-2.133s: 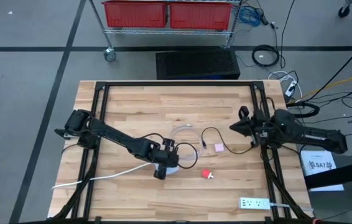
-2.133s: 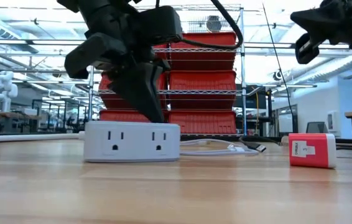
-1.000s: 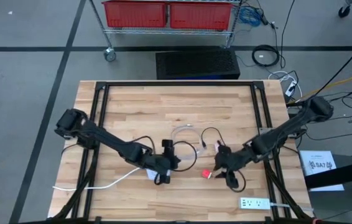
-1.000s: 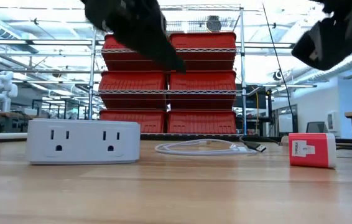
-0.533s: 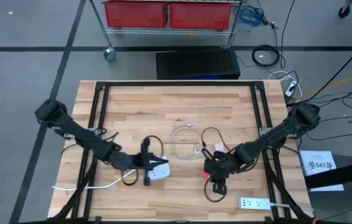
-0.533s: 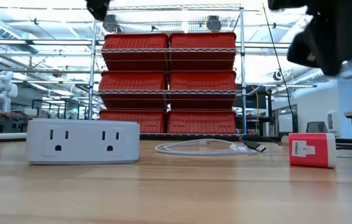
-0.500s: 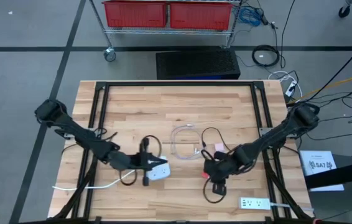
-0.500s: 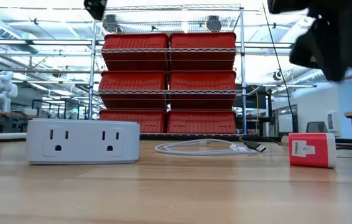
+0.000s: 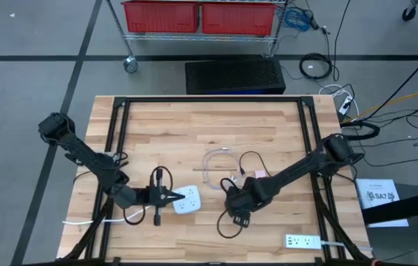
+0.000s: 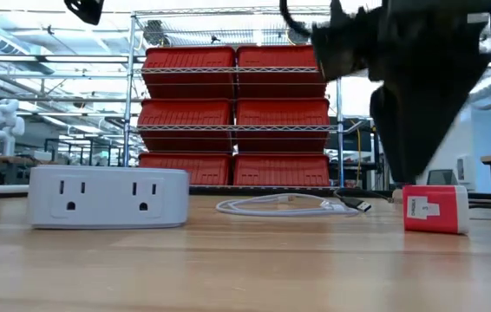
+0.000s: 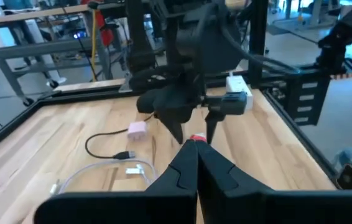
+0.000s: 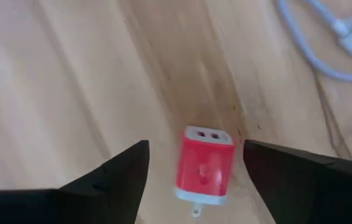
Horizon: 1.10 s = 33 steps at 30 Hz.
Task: Insert USB
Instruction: Insert the red charger adapter into the left white outlet extension
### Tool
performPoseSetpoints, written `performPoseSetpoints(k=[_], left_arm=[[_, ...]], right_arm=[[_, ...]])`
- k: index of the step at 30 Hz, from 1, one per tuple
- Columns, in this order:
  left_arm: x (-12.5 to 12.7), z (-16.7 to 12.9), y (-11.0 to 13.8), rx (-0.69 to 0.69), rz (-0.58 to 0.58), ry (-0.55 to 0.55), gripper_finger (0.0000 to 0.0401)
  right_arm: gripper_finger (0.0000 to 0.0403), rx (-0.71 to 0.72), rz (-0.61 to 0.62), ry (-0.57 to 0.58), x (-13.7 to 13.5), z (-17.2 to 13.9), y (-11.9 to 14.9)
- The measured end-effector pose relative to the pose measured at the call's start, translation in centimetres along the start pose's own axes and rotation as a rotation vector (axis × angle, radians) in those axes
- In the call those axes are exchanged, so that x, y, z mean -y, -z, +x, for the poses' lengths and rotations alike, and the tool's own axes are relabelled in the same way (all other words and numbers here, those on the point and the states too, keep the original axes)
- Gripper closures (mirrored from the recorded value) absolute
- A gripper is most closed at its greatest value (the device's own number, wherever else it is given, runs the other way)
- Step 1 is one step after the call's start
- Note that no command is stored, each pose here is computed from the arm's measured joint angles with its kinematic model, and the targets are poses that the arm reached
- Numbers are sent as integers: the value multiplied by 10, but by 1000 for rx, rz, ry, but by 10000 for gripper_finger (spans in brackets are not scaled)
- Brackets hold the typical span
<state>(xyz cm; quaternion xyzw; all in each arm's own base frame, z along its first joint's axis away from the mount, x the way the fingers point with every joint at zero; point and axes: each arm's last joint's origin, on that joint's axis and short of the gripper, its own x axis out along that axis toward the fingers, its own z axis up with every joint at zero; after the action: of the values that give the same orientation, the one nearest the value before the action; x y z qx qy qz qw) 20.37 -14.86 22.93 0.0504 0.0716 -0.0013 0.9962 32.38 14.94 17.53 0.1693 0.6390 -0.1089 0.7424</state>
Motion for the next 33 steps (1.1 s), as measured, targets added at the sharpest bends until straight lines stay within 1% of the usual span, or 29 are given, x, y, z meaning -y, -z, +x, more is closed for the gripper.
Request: performPoseSetpoints(k=[6,9,11,16,17,26,29,33], left_arm=[[3,-2,2,-13,15,8,401],[4,-3,2,-18,21,16,401],[5,-4,2,-17,21,19,401],[11,-9,1,4,12,11,401],[12,-10,0,6,13,5,401],[20,-21,-1,27,9,-60,401],[22,-23,-2,36,3,-77,401],[23,-25,-2,40,-1,-103,401]], right_arm=[[153,-61,8,8,1,16,-1],[169,-64,10,7,1,17,-1],[193,-60,10,8,1,18,-2],[284,-51,-29,-1,0,17,-2],[293,-49,-43,-4,-1,17,-2],[292,-25,-145,-38,-5,16,-3],[292,45,-186,-88,-9,11,-8],[292,183,-241,-168,-13,-8,-18]])
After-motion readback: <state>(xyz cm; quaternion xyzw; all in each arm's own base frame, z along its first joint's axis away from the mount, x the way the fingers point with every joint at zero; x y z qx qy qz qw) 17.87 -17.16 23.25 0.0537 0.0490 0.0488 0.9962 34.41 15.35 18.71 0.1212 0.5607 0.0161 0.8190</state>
